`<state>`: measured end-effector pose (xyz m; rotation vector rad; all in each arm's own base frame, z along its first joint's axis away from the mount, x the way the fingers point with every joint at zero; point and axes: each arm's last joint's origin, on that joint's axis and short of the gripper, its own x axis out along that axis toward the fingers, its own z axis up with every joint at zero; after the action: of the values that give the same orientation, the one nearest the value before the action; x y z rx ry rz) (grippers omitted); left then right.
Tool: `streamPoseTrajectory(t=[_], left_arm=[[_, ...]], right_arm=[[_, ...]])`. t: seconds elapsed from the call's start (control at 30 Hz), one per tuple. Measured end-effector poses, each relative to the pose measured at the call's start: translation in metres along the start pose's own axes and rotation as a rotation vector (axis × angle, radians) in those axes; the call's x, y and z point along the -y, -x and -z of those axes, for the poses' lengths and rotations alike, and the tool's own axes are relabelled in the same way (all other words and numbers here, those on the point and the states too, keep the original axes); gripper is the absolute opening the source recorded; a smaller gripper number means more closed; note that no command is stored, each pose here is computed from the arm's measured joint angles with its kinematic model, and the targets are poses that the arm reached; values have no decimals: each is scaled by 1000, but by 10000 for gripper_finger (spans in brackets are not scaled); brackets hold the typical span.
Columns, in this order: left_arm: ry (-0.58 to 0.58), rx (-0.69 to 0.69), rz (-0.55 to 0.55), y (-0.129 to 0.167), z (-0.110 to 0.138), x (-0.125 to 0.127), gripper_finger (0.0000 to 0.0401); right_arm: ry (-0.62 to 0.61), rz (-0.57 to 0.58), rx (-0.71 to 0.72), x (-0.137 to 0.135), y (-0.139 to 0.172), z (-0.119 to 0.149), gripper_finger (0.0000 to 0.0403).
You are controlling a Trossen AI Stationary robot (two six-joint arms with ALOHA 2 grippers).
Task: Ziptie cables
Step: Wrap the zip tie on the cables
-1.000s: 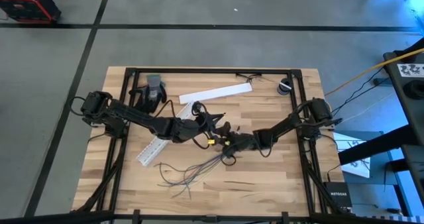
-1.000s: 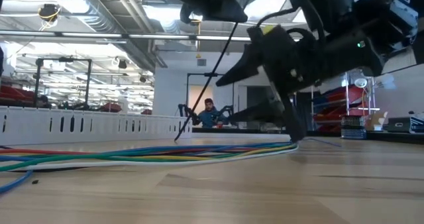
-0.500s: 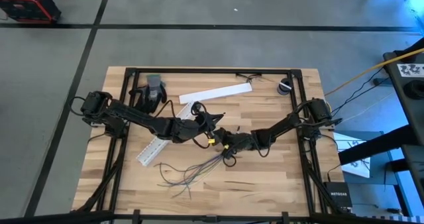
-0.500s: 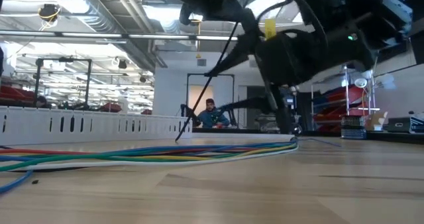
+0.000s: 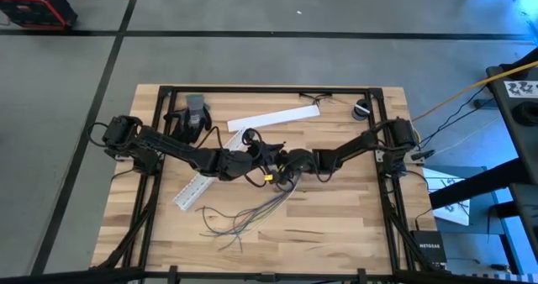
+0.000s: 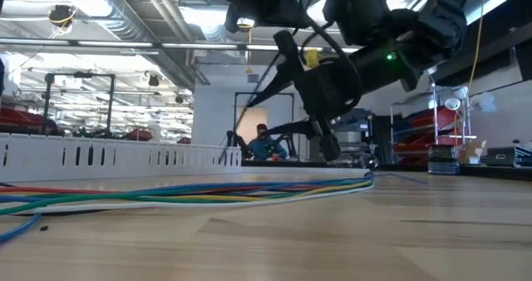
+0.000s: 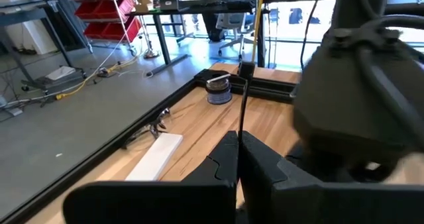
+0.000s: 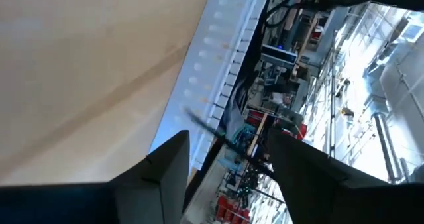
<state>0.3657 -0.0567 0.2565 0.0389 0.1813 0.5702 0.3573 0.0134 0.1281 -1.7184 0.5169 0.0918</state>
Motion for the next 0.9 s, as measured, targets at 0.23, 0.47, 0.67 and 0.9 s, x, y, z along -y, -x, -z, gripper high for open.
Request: streamPoseTrajectory(t=[0.23, 0.47, 0.67, 0.9], left_arm=[[-12, 0, 2, 0, 0, 0, 0], [-49, 11, 20, 8, -5, 3, 0], [-56, -1, 24, 12, -8, 1, 0], [27, -7, 64, 10, -8, 0, 0]], right_arm=[[-359, -9, 11, -1, 1, -3, 174], [-915, -112, 81, -10, 20, -6, 172], [-1167, -261, 198, -31, 69, 5, 172], [-1475, -206, 376, -30, 125, 34, 172]])
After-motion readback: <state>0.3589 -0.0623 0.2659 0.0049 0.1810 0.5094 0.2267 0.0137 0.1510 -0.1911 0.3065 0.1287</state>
